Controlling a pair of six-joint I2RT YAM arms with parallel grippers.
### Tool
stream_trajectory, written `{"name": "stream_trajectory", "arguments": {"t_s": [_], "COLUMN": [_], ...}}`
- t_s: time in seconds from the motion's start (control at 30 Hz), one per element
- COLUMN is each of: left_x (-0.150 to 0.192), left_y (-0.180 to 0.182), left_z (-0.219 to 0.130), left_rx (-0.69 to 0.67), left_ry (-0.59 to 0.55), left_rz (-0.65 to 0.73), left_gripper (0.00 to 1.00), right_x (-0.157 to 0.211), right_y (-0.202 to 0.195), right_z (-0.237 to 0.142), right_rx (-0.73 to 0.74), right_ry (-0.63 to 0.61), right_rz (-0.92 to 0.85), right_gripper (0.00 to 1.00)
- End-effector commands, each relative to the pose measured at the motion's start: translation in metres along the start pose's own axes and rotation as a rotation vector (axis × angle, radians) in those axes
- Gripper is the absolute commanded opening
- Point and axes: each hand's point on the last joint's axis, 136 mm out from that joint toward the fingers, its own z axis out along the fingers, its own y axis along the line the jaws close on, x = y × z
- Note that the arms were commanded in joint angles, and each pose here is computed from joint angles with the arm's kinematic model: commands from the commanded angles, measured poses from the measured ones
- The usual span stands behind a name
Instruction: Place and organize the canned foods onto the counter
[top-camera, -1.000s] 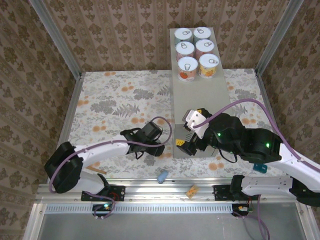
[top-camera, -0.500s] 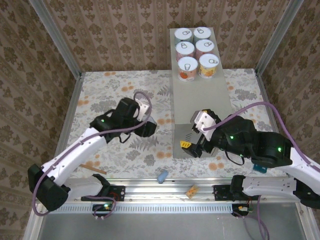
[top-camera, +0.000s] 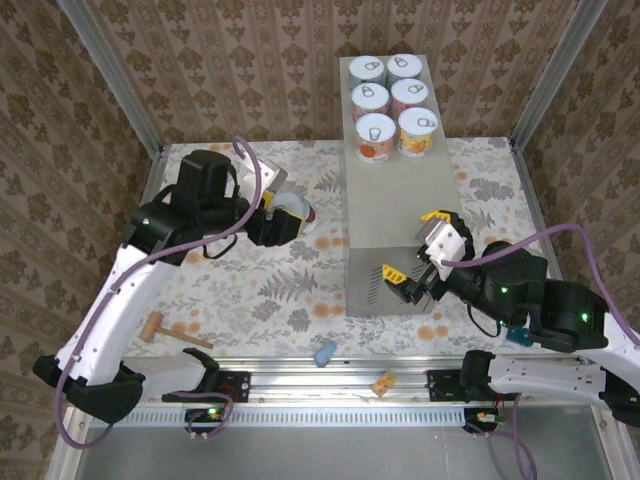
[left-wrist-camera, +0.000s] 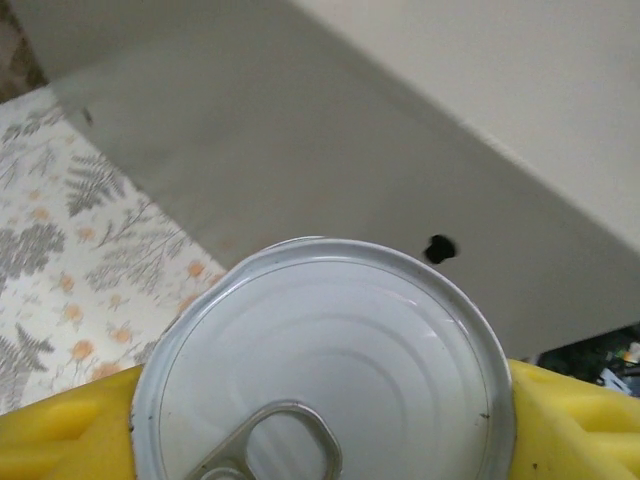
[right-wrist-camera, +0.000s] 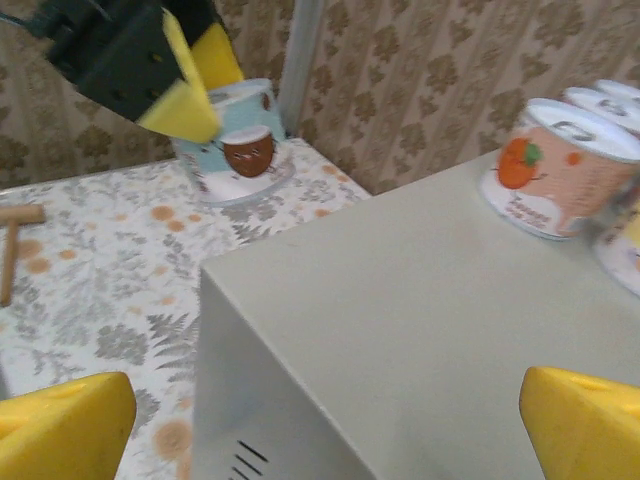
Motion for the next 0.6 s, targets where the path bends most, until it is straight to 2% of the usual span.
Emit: {"name": "stream_trajectory", "arguments": {"t_s": [0.0, 0.27, 0.57], "left_x": [-0.023, -0.057, -0.067], "left_y": [-0.027, -0.061, -0.094], "left_z": [-0.018, -0.047, -0.07], "left_rx": [0.119, 0.261, 0.413], "left_ry": [-0.06, -0.142, -0.174], "left_rz": [0.083, 0.145, 0.18], "left_gripper": [0.57, 0.57, 0.57], "right_x": [-0.003, 0.005, 0.003], "right_y": [-0.017, -0.014, 0.009], "right_z": [-0.002, -0.007, -0.007], "right_rx": [0.102, 0.075, -0.049], "right_ry": [-0.029, -0.037, -0.067], "right_rz": [-0.014, -0.025, -0.068], "right_gripper": [1.0, 1.0, 1.0]}}
